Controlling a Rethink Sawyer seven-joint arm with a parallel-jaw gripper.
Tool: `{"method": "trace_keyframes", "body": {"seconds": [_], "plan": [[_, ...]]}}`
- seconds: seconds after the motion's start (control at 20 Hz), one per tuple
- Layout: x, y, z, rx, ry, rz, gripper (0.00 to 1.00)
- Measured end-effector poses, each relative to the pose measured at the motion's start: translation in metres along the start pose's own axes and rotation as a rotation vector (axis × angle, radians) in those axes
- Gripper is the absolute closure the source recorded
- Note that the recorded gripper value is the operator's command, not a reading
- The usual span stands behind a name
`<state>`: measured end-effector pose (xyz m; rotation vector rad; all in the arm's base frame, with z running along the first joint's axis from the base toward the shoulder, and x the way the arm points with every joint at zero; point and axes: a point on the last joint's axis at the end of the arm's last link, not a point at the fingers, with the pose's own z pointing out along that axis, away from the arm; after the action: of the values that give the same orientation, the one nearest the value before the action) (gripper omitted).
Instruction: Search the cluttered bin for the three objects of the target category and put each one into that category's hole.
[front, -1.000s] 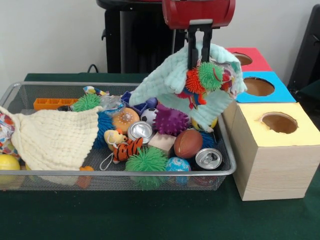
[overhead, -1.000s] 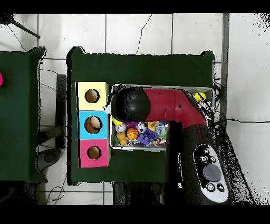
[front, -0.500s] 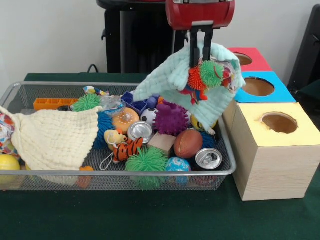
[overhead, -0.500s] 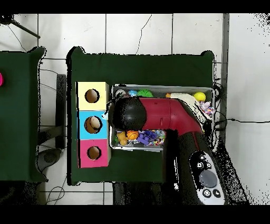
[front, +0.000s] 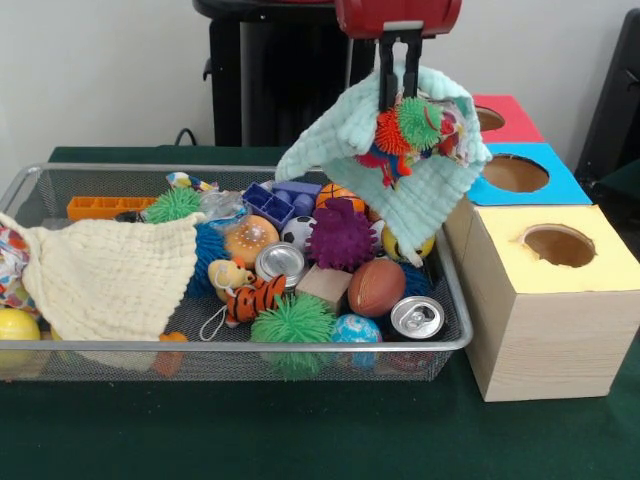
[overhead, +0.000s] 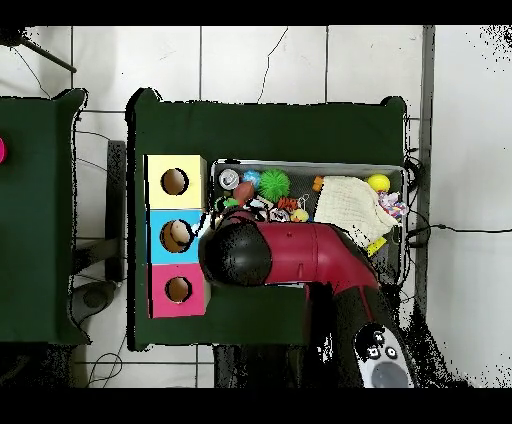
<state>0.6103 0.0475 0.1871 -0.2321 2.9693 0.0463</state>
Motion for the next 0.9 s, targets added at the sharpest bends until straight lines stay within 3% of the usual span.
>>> {"method": "trace_keyframes", "body": {"seconds": [0.45, 0.9], "plan": [[0.045, -0.012, 0.018, 0.002, -0.066, 0.043, 1.00], [0.056, -0.013, 0.048, -0.032, -0.030, 0.066, 1.00]]}}
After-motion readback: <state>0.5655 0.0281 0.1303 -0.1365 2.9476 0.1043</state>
